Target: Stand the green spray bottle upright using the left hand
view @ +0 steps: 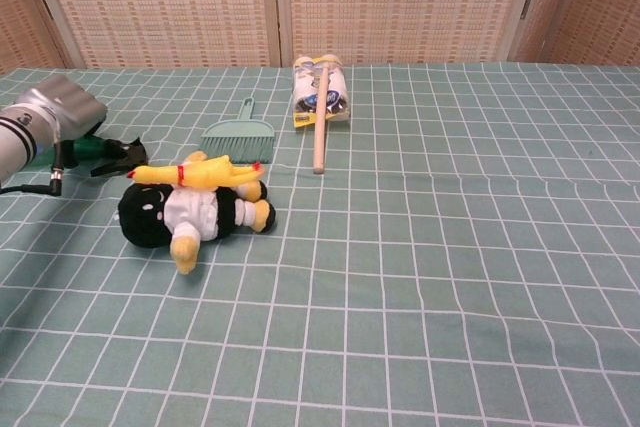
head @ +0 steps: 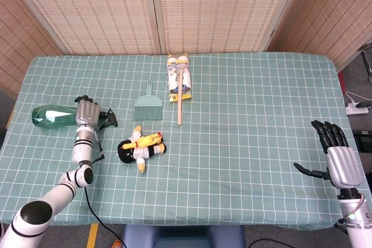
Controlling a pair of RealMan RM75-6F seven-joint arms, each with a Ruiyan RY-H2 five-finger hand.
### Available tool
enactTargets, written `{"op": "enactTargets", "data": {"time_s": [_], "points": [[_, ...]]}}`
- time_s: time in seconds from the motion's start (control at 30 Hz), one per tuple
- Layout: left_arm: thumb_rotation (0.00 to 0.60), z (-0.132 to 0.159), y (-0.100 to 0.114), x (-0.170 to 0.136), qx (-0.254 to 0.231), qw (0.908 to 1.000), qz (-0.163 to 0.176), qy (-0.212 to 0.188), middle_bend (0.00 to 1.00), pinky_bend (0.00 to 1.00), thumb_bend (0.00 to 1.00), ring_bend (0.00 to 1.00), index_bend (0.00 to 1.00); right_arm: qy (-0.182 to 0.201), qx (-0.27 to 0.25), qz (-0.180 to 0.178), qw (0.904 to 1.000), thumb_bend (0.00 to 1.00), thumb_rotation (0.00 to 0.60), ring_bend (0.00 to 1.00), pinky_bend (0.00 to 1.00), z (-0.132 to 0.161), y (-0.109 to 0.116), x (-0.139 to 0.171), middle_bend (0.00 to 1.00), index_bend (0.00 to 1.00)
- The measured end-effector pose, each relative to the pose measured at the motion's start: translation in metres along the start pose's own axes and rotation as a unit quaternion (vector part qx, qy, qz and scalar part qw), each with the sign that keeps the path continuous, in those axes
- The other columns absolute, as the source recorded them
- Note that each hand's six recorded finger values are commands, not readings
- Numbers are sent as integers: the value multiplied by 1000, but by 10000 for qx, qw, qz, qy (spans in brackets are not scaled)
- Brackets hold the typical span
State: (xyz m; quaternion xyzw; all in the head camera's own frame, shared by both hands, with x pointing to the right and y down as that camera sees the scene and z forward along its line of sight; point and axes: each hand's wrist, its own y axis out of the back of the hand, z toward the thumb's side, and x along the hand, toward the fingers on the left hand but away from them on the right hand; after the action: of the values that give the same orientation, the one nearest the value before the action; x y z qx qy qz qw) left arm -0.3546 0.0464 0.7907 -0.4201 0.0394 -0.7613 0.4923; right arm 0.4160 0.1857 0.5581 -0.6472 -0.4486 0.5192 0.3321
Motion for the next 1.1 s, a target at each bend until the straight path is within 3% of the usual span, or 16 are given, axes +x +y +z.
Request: {"op": "enactTargets", "data": {"time_s": [0.5, 0.7, 0.9, 1.1], "points": [[600, 0, 5, 1, -66, 9999, 127, 29, 280, 288, 284, 174, 635, -10, -24, -18, 10000, 0, 600, 0, 0, 0, 1, 0, 65, 45], [600, -13, 17, -1, -353, 9978, 438, 346, 398, 285, 339, 295, 720, -9, -11, -7, 10000, 0, 600, 0, 0, -1, 0, 0, 65, 45], [600, -32, 46, -7, -1228, 9833, 1154, 687, 437, 299, 379, 334, 769, 27, 7, -17, 10000, 0, 600, 0, 0, 1, 1, 1, 65, 45], [600, -52, 77, -19, -2379, 9513, 1813, 743, 465, 330, 392, 364, 779, 31, 20, -32, 10000, 0, 600, 0, 0, 1, 1, 1, 65, 45]]}}
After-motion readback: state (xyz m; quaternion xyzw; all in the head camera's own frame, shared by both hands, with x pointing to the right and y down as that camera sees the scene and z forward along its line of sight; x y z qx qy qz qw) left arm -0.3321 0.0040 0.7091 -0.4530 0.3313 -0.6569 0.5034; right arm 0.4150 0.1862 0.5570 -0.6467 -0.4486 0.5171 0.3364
